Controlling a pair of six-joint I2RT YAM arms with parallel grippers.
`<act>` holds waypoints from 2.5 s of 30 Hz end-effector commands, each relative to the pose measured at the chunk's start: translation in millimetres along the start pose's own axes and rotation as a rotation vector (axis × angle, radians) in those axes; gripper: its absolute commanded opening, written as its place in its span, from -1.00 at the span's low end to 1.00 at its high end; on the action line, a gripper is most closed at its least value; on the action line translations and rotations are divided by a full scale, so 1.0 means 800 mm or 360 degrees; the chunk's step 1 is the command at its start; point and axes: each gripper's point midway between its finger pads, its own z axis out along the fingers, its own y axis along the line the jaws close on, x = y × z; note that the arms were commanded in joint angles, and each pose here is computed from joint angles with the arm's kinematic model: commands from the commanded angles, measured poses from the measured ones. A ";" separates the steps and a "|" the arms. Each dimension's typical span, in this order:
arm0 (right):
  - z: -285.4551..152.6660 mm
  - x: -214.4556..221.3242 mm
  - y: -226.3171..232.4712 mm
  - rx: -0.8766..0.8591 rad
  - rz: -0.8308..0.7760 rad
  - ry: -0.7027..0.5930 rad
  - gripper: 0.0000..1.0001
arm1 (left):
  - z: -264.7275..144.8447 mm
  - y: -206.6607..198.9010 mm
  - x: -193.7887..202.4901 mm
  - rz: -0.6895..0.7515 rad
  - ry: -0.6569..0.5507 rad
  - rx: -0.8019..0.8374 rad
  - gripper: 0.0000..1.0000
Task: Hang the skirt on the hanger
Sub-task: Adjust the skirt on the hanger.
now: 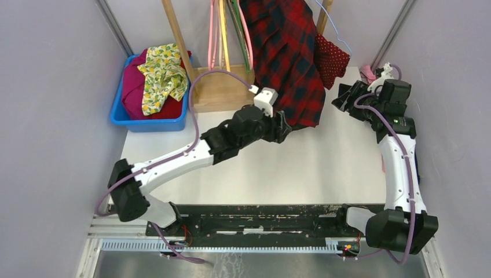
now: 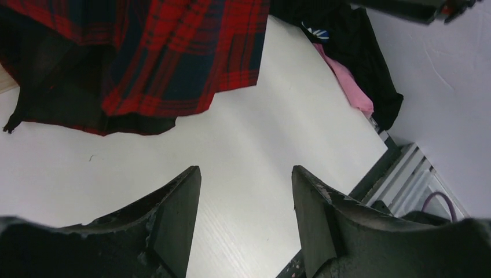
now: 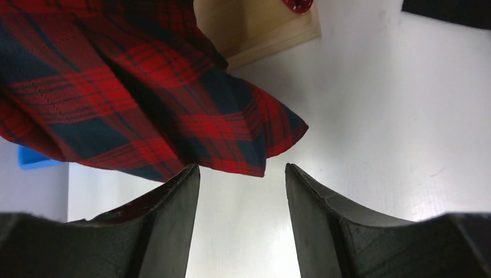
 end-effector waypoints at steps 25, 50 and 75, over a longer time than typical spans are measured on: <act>0.037 0.020 -0.001 -0.0313 0.0199 0.0017 0.23 | 0.040 0.099 -0.063 0.0056 -0.0172 -0.0535 -0.87; 0.032 0.028 0.008 -0.0382 0.0196 0.0035 0.25 | 0.092 0.061 -0.075 0.0424 -0.0214 -0.0027 0.75; 0.036 0.028 0.008 -0.0419 0.0214 0.0029 0.25 | 0.066 0.070 -0.114 0.0443 -0.0342 -0.0119 -0.94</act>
